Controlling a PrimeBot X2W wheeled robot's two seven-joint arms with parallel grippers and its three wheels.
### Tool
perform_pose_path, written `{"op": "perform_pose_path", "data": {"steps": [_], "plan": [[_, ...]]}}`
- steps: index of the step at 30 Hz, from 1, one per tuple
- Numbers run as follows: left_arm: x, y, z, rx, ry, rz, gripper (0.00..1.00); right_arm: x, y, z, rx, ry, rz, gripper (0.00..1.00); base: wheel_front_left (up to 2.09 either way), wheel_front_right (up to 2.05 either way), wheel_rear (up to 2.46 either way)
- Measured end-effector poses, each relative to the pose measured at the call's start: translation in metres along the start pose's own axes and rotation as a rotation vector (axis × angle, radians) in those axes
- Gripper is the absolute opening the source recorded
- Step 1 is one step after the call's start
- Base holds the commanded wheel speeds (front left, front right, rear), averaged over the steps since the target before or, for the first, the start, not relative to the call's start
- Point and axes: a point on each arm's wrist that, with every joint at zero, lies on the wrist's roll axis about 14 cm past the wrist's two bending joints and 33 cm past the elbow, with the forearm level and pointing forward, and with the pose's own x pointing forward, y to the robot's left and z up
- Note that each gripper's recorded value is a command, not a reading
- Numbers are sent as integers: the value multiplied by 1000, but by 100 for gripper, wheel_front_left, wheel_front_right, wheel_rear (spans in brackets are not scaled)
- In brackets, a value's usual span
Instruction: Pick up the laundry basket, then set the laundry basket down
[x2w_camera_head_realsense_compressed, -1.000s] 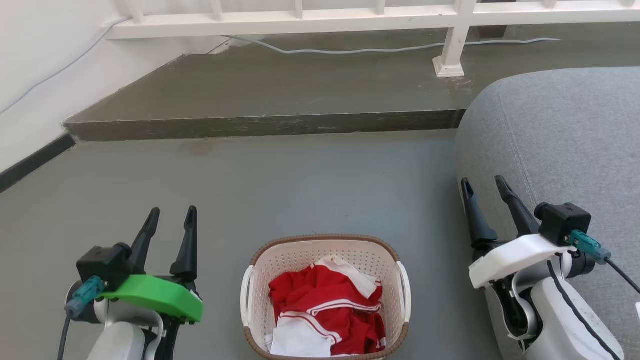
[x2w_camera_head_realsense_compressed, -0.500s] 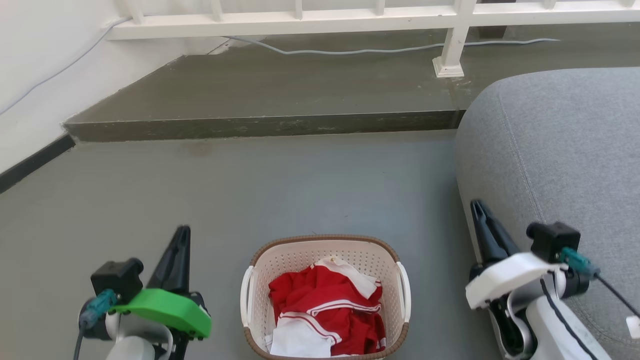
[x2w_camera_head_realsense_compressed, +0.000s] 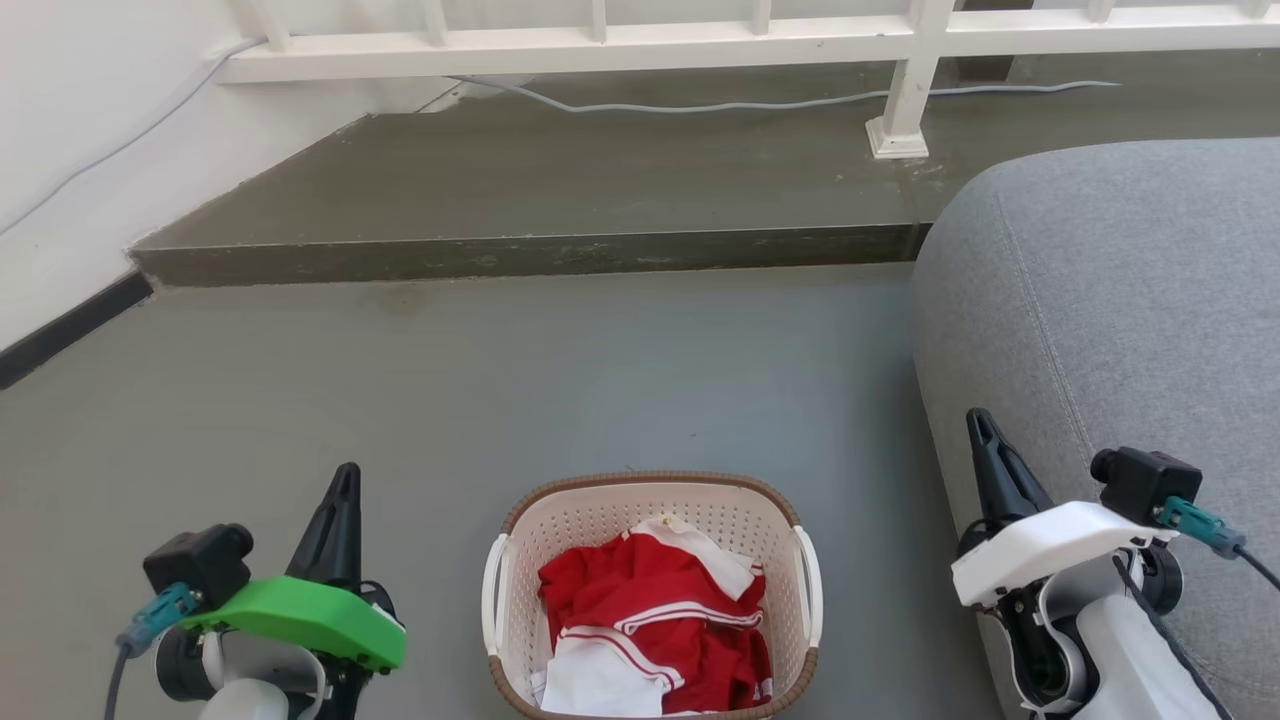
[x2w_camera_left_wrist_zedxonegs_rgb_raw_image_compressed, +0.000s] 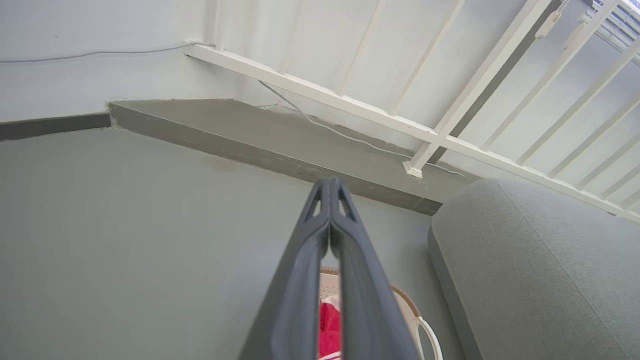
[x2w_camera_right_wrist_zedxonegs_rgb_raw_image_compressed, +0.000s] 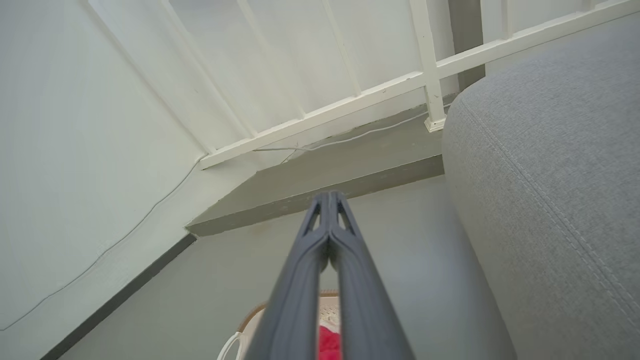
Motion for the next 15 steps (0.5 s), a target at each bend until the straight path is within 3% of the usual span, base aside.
{"op": "perform_pose_path", "data": {"steps": [15], "plan": [[0, 12, 3, -162, 5, 55, 0, 1, -13, 4, 179, 9, -54, 0, 0, 0, 0]]}}
